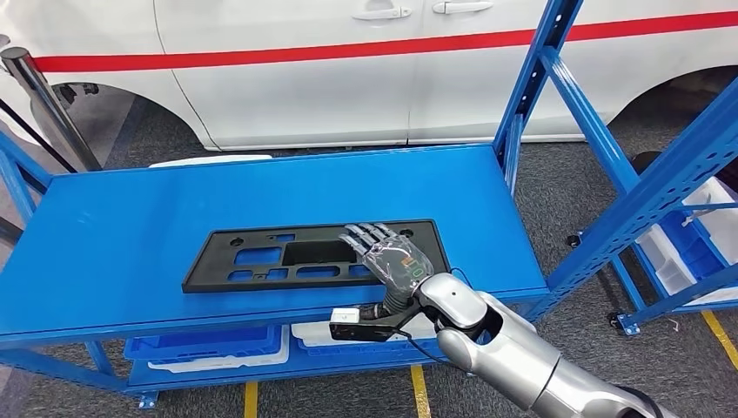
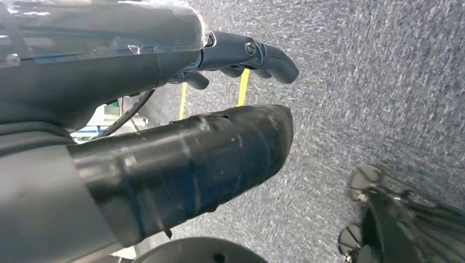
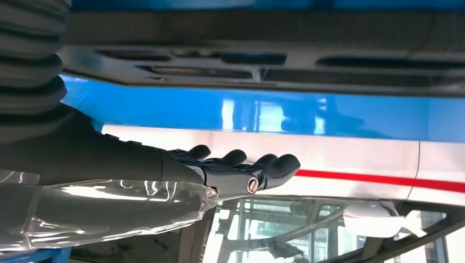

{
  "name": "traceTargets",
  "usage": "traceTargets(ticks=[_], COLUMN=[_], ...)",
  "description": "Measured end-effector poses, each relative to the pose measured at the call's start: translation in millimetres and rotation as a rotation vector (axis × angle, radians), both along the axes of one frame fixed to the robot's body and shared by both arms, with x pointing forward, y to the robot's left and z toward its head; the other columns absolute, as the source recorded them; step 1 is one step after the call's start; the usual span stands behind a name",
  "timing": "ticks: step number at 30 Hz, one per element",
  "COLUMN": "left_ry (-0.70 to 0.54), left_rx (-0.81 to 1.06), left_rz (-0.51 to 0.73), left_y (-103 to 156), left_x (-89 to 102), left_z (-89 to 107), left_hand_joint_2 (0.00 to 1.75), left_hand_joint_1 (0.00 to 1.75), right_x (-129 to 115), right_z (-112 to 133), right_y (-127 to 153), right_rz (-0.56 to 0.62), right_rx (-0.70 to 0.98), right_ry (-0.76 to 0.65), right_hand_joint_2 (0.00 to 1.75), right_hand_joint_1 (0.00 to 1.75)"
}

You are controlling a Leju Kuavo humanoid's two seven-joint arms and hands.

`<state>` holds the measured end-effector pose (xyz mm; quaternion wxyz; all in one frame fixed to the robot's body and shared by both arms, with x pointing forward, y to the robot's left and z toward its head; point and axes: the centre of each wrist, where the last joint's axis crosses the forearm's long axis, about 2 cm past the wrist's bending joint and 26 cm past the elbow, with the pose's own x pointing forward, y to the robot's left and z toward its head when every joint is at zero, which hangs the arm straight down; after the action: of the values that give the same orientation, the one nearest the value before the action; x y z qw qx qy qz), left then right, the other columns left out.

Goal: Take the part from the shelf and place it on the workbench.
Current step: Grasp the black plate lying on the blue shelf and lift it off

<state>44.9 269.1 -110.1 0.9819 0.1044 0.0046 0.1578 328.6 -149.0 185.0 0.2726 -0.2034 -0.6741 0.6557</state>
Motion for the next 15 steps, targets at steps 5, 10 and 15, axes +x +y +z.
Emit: traceTargets(ticks=[5, 10, 15], left_ry=[0.0, -0.002, -0.001], left_rx=[0.002, 0.001, 0.003], left_rz=[0.0, 0.001, 0.001], left_y=[0.8, 0.9, 1.9], left_x=[-0.2, 0.5, 0.1], left_z=[-0.1, 0.0, -0.1], left_hand_joint_2=[0.0, 0.0, 0.0], left_hand_joint_1=[0.0, 0.0, 0.0], right_x=[0.0, 1.6, 2.2], right_z=[-0.9, 1.2, 1.0], right_y=[0.0, 0.1, -0.1], right_rz=[0.001, 0.002, 0.003], right_rx=[-0.003, -0.003, -0.009], right_ry=[0.006, 0.008, 0.013], right_hand_joint_2=[1.75, 1.75, 1.75], right_hand_joint_1=[0.0, 0.96, 1.68])
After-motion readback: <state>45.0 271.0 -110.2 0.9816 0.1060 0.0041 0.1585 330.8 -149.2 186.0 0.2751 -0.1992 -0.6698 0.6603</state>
